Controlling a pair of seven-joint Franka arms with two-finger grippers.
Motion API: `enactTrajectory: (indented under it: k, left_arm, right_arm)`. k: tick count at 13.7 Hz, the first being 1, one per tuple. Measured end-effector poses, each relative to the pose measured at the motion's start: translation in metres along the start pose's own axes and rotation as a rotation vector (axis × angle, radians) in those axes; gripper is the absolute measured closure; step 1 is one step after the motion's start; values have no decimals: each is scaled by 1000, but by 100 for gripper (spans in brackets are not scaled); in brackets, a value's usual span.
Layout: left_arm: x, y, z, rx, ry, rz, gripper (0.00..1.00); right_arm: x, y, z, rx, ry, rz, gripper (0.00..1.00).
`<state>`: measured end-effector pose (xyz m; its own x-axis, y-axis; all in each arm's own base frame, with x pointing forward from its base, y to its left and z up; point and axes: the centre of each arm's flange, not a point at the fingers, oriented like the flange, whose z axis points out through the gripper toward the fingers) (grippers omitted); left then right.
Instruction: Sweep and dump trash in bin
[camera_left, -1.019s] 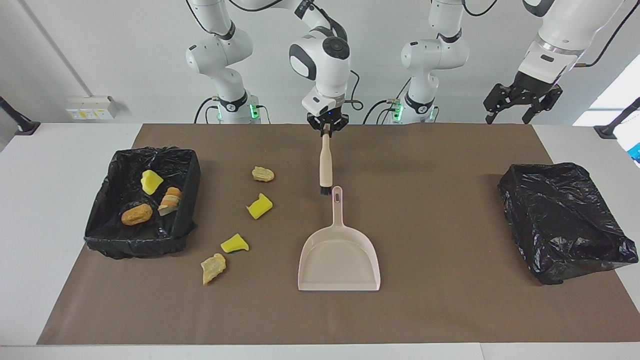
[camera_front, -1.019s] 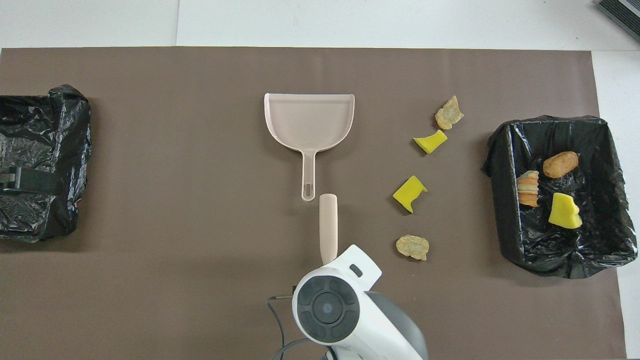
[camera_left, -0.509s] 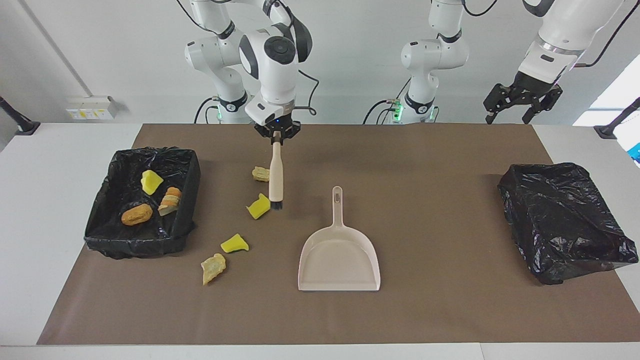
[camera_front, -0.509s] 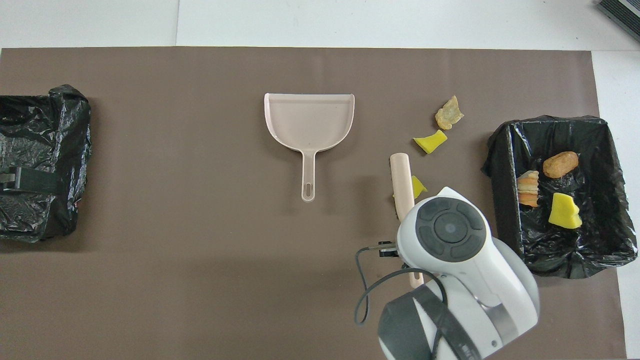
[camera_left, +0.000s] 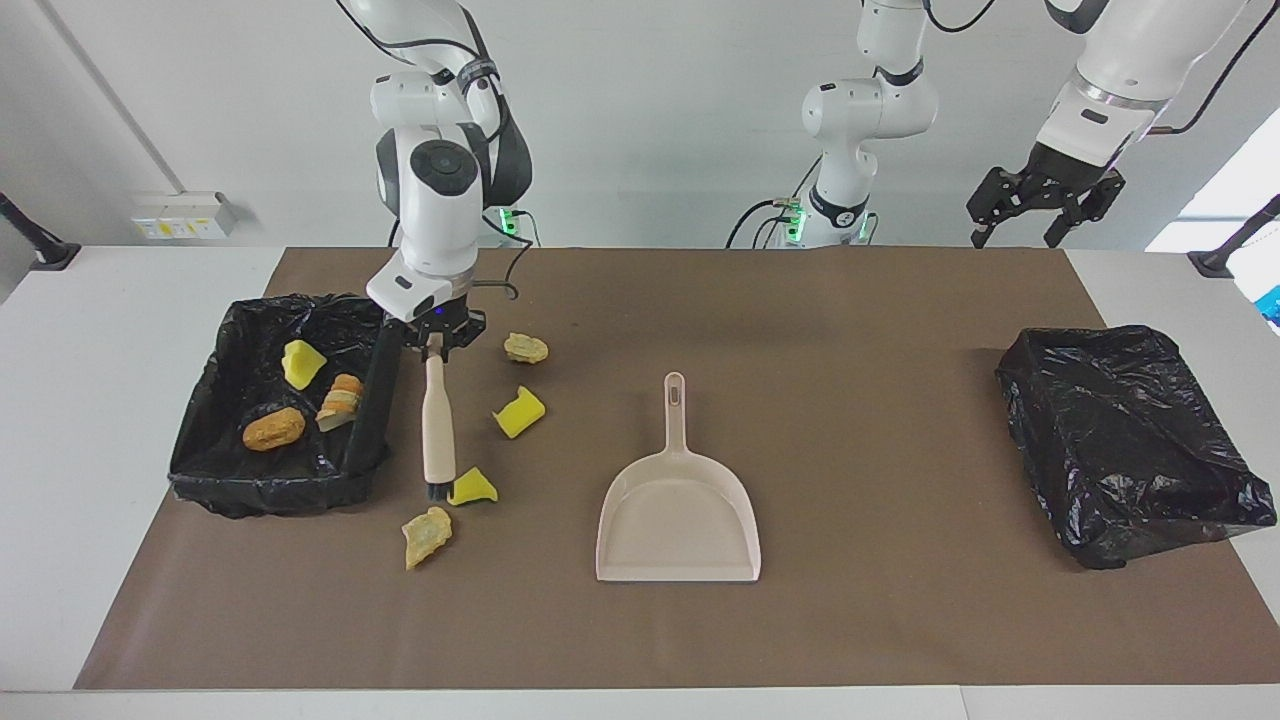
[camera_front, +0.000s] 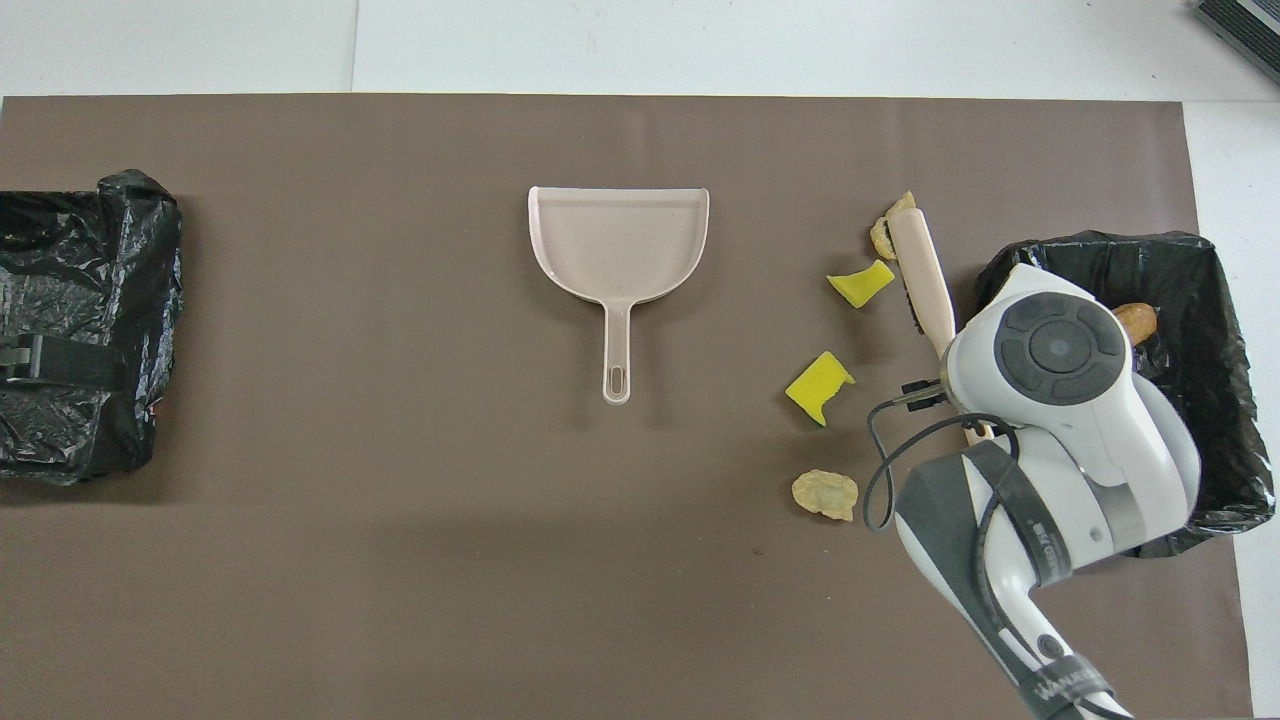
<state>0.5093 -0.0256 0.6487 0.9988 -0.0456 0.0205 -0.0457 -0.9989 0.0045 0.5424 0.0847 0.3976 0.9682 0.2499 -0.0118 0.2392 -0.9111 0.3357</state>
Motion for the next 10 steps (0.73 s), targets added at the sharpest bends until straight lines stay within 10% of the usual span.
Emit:
enactTrajectory:
  k: [5, 10]
  left_arm:
    - [0, 0, 0, 0, 0, 0, 0]
    - [0, 0, 0, 0, 0, 0, 0]
  right_arm:
    - [33, 20, 59, -117, 50, -125, 74]
    - [23, 5, 62, -13, -82, -287, 74]
